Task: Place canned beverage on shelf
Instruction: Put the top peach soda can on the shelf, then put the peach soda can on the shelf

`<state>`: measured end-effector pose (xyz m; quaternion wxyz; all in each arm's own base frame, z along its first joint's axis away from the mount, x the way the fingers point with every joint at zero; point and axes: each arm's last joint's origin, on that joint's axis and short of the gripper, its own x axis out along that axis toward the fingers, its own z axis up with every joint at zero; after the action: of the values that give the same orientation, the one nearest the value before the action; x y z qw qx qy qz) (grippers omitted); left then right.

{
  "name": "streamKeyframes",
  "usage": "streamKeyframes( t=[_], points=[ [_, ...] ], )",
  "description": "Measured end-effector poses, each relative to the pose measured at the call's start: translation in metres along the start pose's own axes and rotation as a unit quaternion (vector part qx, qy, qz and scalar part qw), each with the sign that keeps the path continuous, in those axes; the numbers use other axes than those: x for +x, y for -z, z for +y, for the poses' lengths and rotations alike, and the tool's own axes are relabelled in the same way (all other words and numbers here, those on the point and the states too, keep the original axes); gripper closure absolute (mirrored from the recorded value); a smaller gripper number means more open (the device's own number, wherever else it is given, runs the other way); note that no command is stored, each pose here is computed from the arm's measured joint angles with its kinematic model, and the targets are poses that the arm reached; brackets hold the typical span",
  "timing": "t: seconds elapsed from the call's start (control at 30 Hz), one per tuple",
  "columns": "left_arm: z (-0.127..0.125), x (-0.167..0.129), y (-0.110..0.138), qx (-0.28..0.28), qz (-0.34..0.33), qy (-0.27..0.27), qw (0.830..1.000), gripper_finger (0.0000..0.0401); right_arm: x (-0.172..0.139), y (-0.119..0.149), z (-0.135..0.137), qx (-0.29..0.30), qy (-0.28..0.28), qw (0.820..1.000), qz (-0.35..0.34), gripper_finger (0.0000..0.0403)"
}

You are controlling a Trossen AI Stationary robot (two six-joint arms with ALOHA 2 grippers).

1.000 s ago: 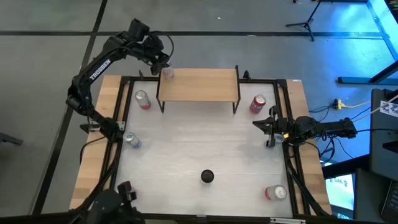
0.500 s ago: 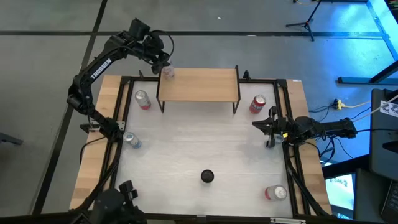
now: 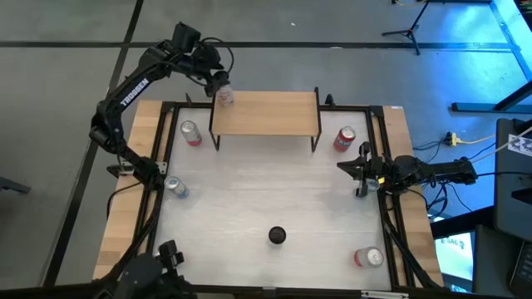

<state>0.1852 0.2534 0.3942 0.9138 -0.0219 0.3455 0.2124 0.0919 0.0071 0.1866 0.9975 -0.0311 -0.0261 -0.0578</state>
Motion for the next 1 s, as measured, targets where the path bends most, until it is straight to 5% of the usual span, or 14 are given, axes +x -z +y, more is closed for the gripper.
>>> streamKeyframes(
  t=[0.4, 0.73, 1.0],
  points=[
    [-0.024, -0.035, -0.034, 0.008, -0.027, 0.018, 0.999, 0.0111, 0.0, 0.0, 0.0, 0.0, 0.0, 1.0, 0.0, 0.0384],
    [-0.108, -0.024, -0.056, 0.084, -0.003, 0.063, 0.994, 0.0113, 0.0, 0.0, 0.0, 0.0, 0.0, 1.0, 0.0, 0.0384],
    [-0.192, -0.028, -0.063, 0.09, -0.001, 0.097, 0.991, 0.0113, 0.0, 0.0, 0.001, -0.004, -0.015, 1.0, -0.001, 0.0384]
  ],
)
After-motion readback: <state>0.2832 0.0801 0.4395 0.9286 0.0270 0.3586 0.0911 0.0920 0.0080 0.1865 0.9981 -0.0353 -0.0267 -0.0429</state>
